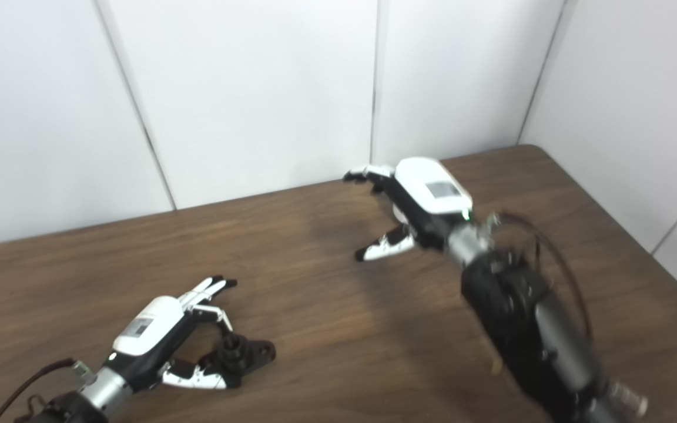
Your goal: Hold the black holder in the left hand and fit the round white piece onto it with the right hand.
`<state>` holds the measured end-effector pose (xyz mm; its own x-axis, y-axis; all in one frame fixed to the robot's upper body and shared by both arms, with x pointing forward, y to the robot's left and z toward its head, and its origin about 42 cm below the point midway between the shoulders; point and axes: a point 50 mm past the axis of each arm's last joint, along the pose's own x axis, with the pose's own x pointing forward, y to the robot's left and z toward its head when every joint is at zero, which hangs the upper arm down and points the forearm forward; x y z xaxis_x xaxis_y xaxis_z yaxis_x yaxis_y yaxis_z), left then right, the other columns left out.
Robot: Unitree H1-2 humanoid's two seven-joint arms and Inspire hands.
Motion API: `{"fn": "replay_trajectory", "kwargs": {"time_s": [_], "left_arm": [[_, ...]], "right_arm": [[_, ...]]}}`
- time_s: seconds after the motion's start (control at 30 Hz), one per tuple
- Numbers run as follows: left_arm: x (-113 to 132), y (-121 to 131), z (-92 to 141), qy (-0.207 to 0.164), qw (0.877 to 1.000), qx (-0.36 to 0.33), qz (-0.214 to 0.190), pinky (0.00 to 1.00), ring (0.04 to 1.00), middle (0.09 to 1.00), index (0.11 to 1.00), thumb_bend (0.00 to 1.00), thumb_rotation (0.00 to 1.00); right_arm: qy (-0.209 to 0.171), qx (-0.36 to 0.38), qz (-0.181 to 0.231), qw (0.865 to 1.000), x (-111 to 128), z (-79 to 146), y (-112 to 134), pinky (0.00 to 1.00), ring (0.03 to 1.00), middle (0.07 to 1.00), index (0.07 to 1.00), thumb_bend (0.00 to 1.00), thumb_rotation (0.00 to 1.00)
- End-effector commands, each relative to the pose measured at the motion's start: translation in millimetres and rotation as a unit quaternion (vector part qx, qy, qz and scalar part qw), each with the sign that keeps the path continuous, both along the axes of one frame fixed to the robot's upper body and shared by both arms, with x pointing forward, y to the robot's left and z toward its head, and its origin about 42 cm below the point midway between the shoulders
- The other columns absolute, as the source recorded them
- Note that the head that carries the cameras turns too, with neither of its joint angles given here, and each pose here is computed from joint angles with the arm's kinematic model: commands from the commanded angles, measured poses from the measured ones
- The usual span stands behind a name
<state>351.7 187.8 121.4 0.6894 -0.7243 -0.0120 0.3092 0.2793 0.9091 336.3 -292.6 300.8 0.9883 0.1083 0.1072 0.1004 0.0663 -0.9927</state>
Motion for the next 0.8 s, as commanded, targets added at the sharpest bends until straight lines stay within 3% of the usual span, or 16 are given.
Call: {"fn": "replay_trajectory", "kwargs": {"time_s": [0.0, 0.17, 0.37, 0.7, 0.77], "left_arm": [[-21, 13, -43, 0.060, 0.994, 0.092, -0.019, 0.86, 0.958, 0.932, 0.489, 0.52, 0.06], [-21, 21, -47, 0.061, 0.993, 0.100, -0.024, 0.86, 0.973, 0.939, 0.489, 0.52, 0.06], [-19, 25, -51, 0.053, 0.994, 0.086, -0.028, 0.82, 0.948, 0.925, 0.488, 0.52, 0.06], [-20, 27, -55, 0.057, 0.995, 0.080, -0.027, 0.87, 0.972, 0.932, 0.488, 0.52, 0.06], [-20, 27, -55, 0.058, 0.995, 0.083, -0.025, 0.88, 0.977, 0.936, 0.488, 0.52, 0.06]], "right_arm": [[-0.025, -0.047, -0.045, 0.998, 14, 25, 1, 0.83, 0.908, 0.944, 0.887, 0.88, 0.31], [-0.003, -0.105, -0.131, 0.986, 48, 42, -9, 0.90, 0.974, 0.999, 0.940, 0.95, 0.32], [0.035, -0.117, -0.184, 0.975, 77, 54, -20, 0.96, 0.998, 1.000, 0.961, 1.00, 0.33], [0.076, -0.133, -0.201, 0.967, 110, 38, -33, 0.97, 1.000, 1.000, 0.958, 1.00, 0.31], [0.117, -0.128, -0.197, 0.965, 117, 34, -33, 0.99, 1.000, 1.000, 0.984, 1.00, 0.36]]}}
